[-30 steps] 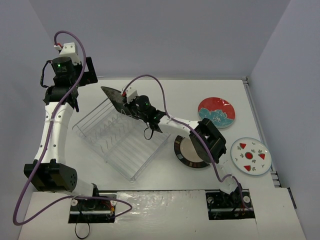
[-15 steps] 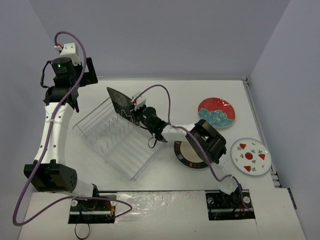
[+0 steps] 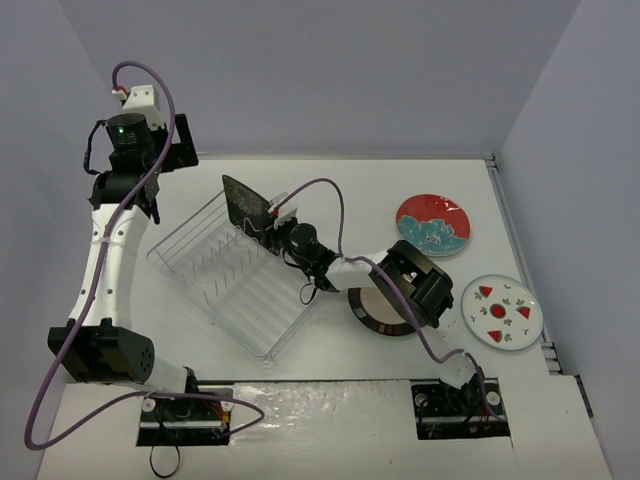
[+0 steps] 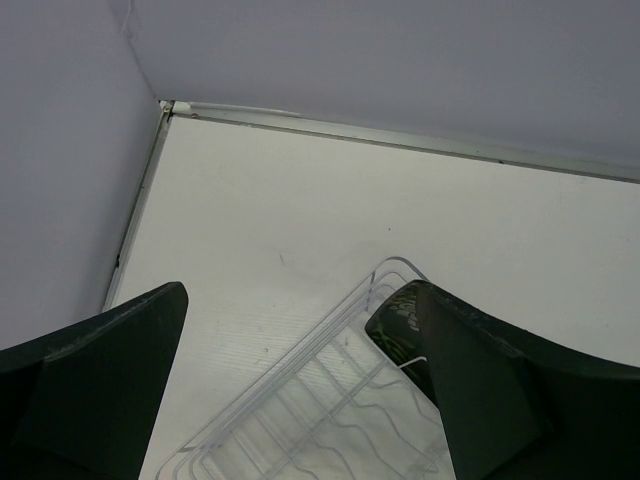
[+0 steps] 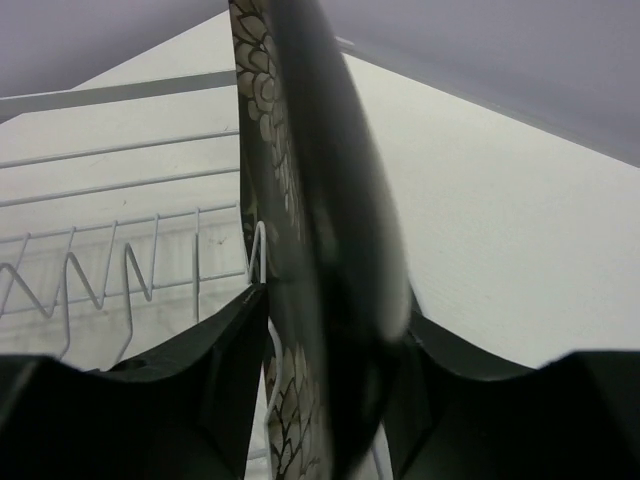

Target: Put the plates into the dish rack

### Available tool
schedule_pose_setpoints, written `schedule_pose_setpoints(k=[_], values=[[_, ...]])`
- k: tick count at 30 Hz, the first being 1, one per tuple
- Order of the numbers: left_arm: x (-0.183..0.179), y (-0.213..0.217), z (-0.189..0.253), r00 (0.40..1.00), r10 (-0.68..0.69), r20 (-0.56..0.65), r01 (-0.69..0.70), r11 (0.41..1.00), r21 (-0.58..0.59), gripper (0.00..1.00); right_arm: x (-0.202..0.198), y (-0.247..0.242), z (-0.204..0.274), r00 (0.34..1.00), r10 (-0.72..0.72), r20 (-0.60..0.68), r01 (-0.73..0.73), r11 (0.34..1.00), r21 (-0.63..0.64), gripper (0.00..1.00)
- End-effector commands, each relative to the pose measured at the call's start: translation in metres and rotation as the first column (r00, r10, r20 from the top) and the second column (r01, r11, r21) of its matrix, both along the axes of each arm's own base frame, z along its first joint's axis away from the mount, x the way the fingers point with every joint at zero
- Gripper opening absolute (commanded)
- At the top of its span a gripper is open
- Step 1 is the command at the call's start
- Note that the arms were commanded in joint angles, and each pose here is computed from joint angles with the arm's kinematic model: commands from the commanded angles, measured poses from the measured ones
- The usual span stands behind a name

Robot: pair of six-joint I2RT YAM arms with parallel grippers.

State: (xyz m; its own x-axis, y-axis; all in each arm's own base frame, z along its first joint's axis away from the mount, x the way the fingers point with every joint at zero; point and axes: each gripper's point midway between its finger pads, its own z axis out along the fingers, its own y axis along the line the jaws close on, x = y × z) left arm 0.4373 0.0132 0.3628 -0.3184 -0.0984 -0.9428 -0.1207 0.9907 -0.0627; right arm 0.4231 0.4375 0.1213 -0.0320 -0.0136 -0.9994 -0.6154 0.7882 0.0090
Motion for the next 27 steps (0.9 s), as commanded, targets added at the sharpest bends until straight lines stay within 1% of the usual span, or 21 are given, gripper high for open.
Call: schedule_pose_setpoints(k=[1,3,5,7,8,9,10,11,13,16,18,20,22,24,27], values=[[-0.002,-0.009,0.042,0.992,-0.014,0.124,0.014,1.000,0.001,0.97,0.002,-0.008,0.105,0.985,-0.054,0.163,0.026,0.985,0.168,0.53],[-0.003,-0.008,0.043,0.992,-0.010,0.130,0.009,1.000,0.002,0.97,0.002,-0.009,0.112,0.985,-0.069,0.158,0.042,0.985,0.170,0.63],[-0.006,-0.008,0.048,0.990,-0.010,0.141,0.010,1.000,-0.002,0.97,0.004,-0.016,0.126,0.983,-0.105,0.152,0.075,0.978,0.193,0.76],[-0.007,-0.009,0.052,0.988,-0.010,0.152,0.012,1.000,-0.010,0.97,0.002,-0.022,0.143,0.980,-0.124,0.158,0.088,0.973,0.215,0.85],[-0.008,-0.009,0.054,0.987,-0.010,0.159,0.013,1.000,-0.014,0.97,0.001,-0.025,0.153,0.978,-0.132,0.163,0.094,0.969,0.227,0.89],[-0.009,-0.010,0.056,0.986,-0.012,0.164,0.015,1.000,-0.017,0.97,0.000,-0.029,0.165,0.975,-0.145,0.167,0.101,0.964,0.247,0.90],[-0.010,-0.010,0.057,0.985,-0.009,0.170,0.014,1.000,-0.026,0.97,0.000,-0.030,0.165,0.977,-0.148,0.153,0.110,0.966,0.233,0.93],[-0.011,-0.011,0.058,0.985,-0.011,0.172,0.016,0.999,-0.029,0.97,0.001,-0.033,0.175,0.975,-0.162,0.153,0.121,0.962,0.245,0.95],[-0.012,-0.012,0.059,0.984,-0.011,0.179,0.018,0.999,-0.038,0.97,0.001,-0.036,0.178,0.977,-0.178,0.122,0.145,0.959,0.243,0.97],[-0.016,-0.012,0.055,0.985,-0.014,0.169,0.021,0.999,-0.039,0.97,0.006,-0.054,0.190,0.960,-0.270,0.070,0.244,0.934,0.262,0.99],[-0.025,-0.010,0.048,0.989,-0.009,0.145,0.015,0.999,-0.038,0.97,0.009,-0.073,0.196,0.936,-0.348,0.054,0.322,0.907,0.270,1.00],[-0.040,-0.010,0.050,0.985,-0.009,0.170,0.016,0.999,-0.037,0.97,0.010,-0.090,0.203,0.923,-0.382,0.035,0.362,0.897,0.252,1.00],[-0.053,-0.013,0.045,0.980,-0.021,0.199,0.032,0.998,-0.048,0.97,0.009,-0.114,0.205,0.912,-0.409,-0.028,0.403,0.882,0.244,1.00],[-0.061,-0.017,0.034,0.978,-0.036,0.205,0.051,0.996,-0.069,0.97,0.008,-0.150,0.201,0.891,-0.440,-0.109,0.453,0.861,0.230,1.00],[-0.068,-0.017,0.014,0.984,-0.017,0.175,0.034,0.995,-0.097,0.97,-0.004,-0.211,0.183,0.828,-0.499,-0.255,0.551,0.809,0.207,1.00]])
